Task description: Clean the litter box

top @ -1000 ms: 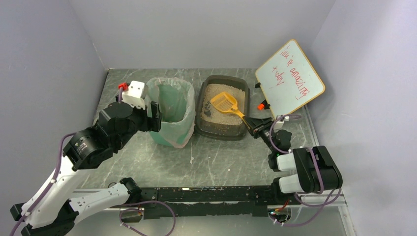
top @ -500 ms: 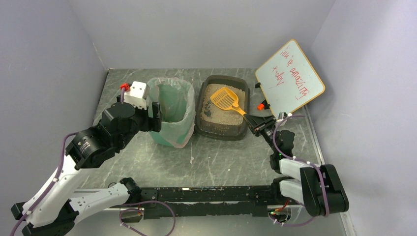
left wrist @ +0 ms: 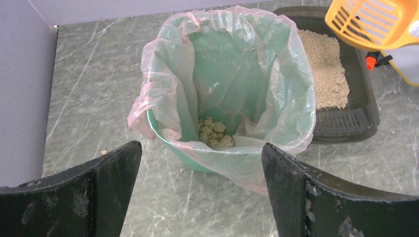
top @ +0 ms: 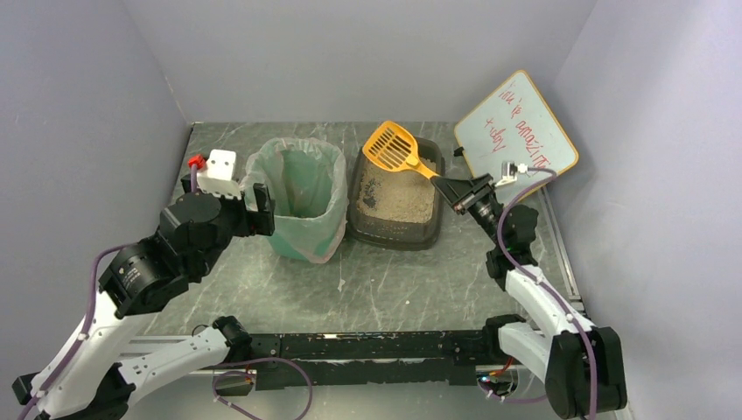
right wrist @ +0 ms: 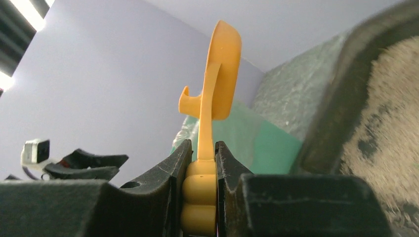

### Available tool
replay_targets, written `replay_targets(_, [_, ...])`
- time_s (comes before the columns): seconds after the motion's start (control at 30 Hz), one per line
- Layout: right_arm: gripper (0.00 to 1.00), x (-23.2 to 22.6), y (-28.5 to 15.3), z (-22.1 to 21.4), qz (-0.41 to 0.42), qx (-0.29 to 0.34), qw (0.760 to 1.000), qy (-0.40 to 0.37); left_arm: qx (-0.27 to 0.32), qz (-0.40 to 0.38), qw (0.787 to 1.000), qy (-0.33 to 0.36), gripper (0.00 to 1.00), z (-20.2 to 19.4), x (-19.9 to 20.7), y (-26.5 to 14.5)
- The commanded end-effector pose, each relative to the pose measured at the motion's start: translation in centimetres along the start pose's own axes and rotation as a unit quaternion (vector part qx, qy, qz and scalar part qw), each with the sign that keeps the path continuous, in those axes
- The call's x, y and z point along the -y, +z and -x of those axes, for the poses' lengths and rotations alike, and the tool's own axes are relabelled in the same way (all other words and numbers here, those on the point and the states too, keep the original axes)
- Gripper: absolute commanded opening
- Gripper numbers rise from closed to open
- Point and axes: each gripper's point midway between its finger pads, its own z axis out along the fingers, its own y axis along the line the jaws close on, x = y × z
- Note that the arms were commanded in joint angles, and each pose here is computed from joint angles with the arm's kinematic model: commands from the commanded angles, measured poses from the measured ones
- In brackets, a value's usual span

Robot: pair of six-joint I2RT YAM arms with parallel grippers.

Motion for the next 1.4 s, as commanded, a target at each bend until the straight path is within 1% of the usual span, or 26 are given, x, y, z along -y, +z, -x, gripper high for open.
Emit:
replay_targets(0.0, [0.00,-6.5,2.1,-0.5,0.067,-0.051,0.991,-0.105,0.012,0.014,1.000,-0.007,0.97,0.3,-0.6,-0.2])
replay_targets(0.13, [0.00,-10.3,4.4,-1.4,0.087,-0.085,0.977,-0.176,0.014,0.012,1.000,-0.009,0.97,0.2,-0.7,-0.4])
replay_targets(0.27, [0.00,-11.9,6.9,-3.4,0.083,-0.134,0.957,-0.242,0.016,0.012,1.000,-0.011,0.97,0.4,-1.0,-0.8])
replay_targets(0.3, [0.00,-12.0,7.5,-3.9,0.076,-0.145,0.949,-0.269,0.017,0.012,1.000,-0.011,0.97,0.4,-1.0,-0.8])
replay_targets(0.43, [0.00,-12.2,9.8,-6.3,0.054,-0.180,0.904,-0.385,0.021,0.014,1.000,-0.013,0.97,0.7,-1.4,-1.3])
replay_targets(0.5, [0.00,-11.9,10.2,-7.6,0.030,-0.200,0.874,-0.442,0.023,0.015,1.000,-0.014,0.97,0.8,-1.6,-1.5])
replay_targets(0.57, [0.00,-12.5,10.6,-8.4,0.016,-0.194,0.841,-0.505,0.023,0.016,0.999,-0.015,0.97,0.8,-1.7,-1.7])
replay_targets(0.7, [0.00,-13.9,10.4,-10.1,-0.001,-0.158,0.747,-0.645,0.026,0.018,0.999,-0.017,0.97,0.7,-2.0,-2.0])
replay_targets(0.77, [0.00,-14.5,10.1,-10.5,0.003,-0.142,0.692,-0.707,0.026,0.019,0.999,-0.018,0.97,0.7,-2.1,-2.0])
replay_targets(0.83, [0.00,-15.2,9.9,-11.1,0.011,-0.131,0.661,-0.739,0.027,0.019,0.999,-0.017,0.97,0.6,-2.2,-2.1])
replay_targets(0.9, [0.00,-16.0,9.8,-11.2,0.018,-0.122,0.646,-0.753,0.027,0.021,0.999,-0.017,0.97,0.6,-2.3,-2.1])
replay_targets(0.93, [0.00,-16.3,9.7,-11.4,0.022,-0.121,0.644,-0.755,0.027,0.021,0.999,-0.017,0.97,0.5,-2.3,-2.1])
replay_targets(1.0, [0.00,-16.8,9.6,-11.4,0.027,-0.117,0.646,-0.753,0.028,0.020,0.999,-0.017,0.97,0.5,-2.3,-2.2])
replay_targets(1.1, [0.00,-17.3,9.3,-11.0,0.025,-0.106,0.660,-0.743,0.027,0.018,0.999,-0.016,0.97,0.5,-2.2,-2.1])
replay_targets(1.2, [0.00,-18.5,8.6,-9.5,0.016,-0.066,0.698,-0.712,0.026,0.017,0.999,-0.015,0.97,0.5,-2.2,-2.1])
replay_targets(1.33, [0.00,-18.4,6.9,-7.1,-0.015,-0.015,0.747,-0.664,0.026,0.016,0.999,-0.014,0.97,0.5,-2.1,-2.1])
replay_targets(1.37, [0.00,-18.2,6.4,-6.5,-0.029,-0.003,0.764,-0.645,0.024,0.016,0.999,-0.014,0.97,0.4,-2.0,-2.0])
